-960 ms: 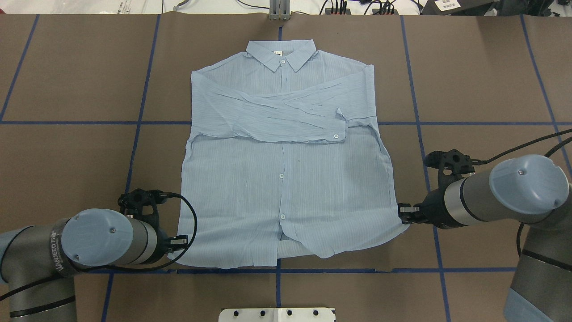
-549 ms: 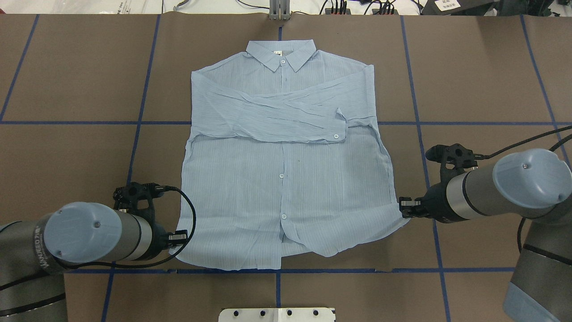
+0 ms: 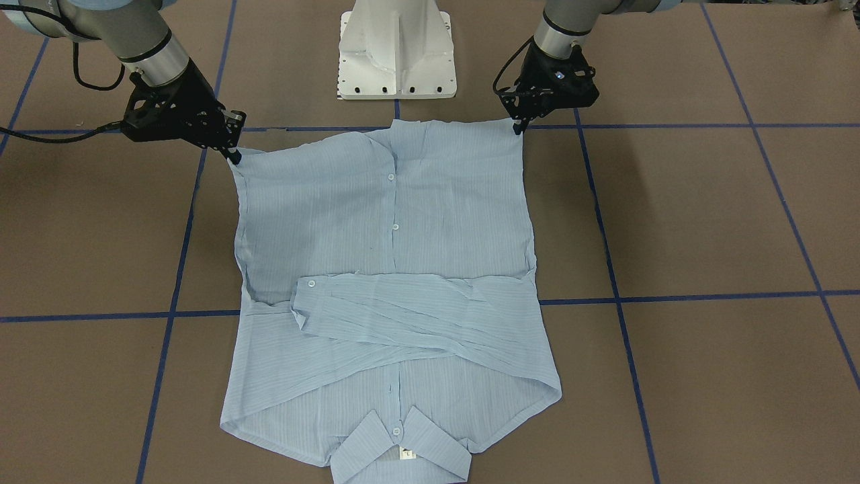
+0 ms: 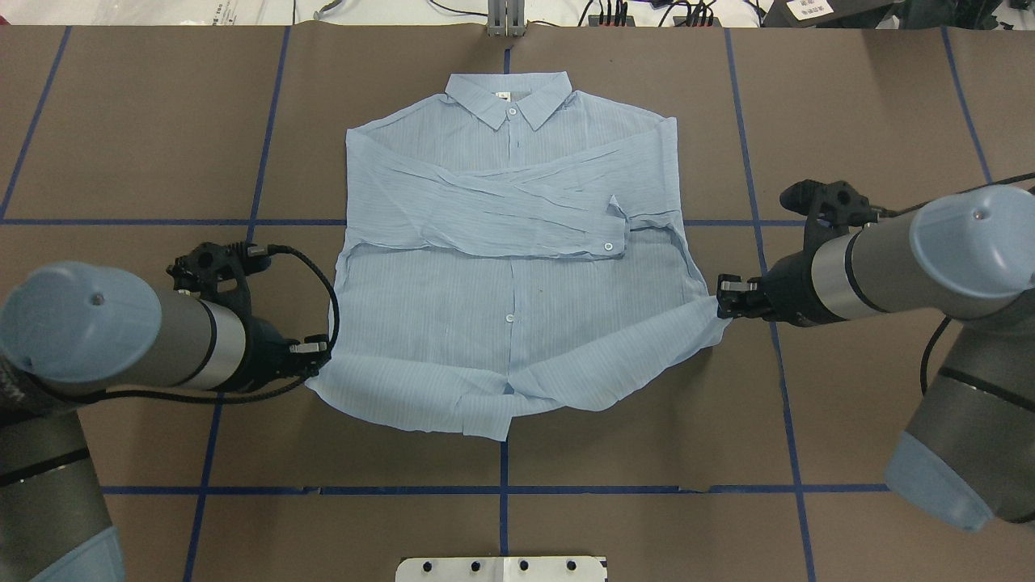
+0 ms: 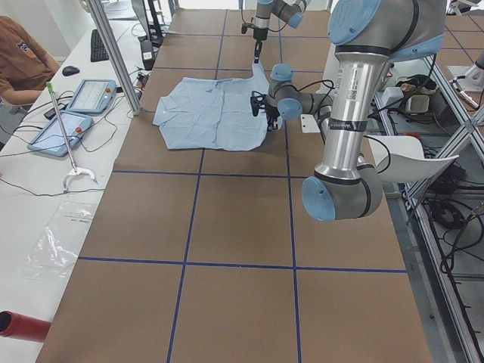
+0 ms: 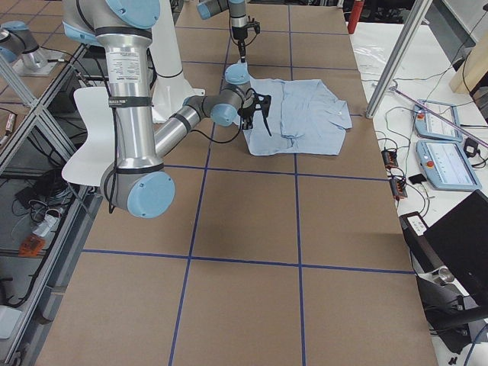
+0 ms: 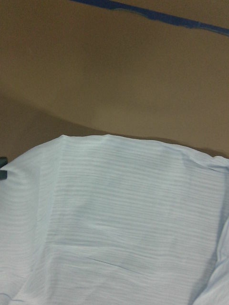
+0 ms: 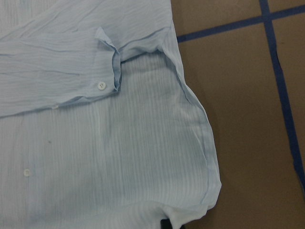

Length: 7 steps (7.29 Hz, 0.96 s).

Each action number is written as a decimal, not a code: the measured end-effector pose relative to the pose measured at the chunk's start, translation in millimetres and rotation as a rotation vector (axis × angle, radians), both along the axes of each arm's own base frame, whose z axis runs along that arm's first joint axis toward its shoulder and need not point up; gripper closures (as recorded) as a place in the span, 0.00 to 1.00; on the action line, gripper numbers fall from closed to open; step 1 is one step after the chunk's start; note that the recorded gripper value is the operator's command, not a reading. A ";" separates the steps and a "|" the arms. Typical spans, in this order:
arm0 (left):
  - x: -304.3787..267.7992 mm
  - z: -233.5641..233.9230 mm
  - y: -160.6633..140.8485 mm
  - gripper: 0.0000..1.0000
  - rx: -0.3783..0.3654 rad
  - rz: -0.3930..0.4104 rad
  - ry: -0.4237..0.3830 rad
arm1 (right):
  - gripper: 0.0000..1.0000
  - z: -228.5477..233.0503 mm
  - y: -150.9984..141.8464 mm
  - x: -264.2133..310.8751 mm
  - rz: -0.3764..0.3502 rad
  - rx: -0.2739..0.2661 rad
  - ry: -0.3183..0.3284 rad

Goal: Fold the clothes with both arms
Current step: 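Lift the hem and fold it toward the collar with both grippers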

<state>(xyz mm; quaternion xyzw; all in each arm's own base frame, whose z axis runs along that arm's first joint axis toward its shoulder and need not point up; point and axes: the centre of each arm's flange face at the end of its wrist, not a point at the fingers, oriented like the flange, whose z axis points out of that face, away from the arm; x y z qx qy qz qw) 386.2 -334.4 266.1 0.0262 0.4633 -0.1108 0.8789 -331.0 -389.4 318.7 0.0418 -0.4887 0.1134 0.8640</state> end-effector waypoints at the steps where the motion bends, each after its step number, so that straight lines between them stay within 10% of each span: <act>1: -18.1 -2.6 -20.7 1.00 0.021 -0.009 0.006 | 1.00 -5.8 -26.5 8.5 0.027 -0.013 -0.017; 7: -23.3 -12.5 -177.1 1.00 0.035 -0.163 0.007 | 1.00 -22.0 -181.2 14.1 0.138 -0.072 -0.014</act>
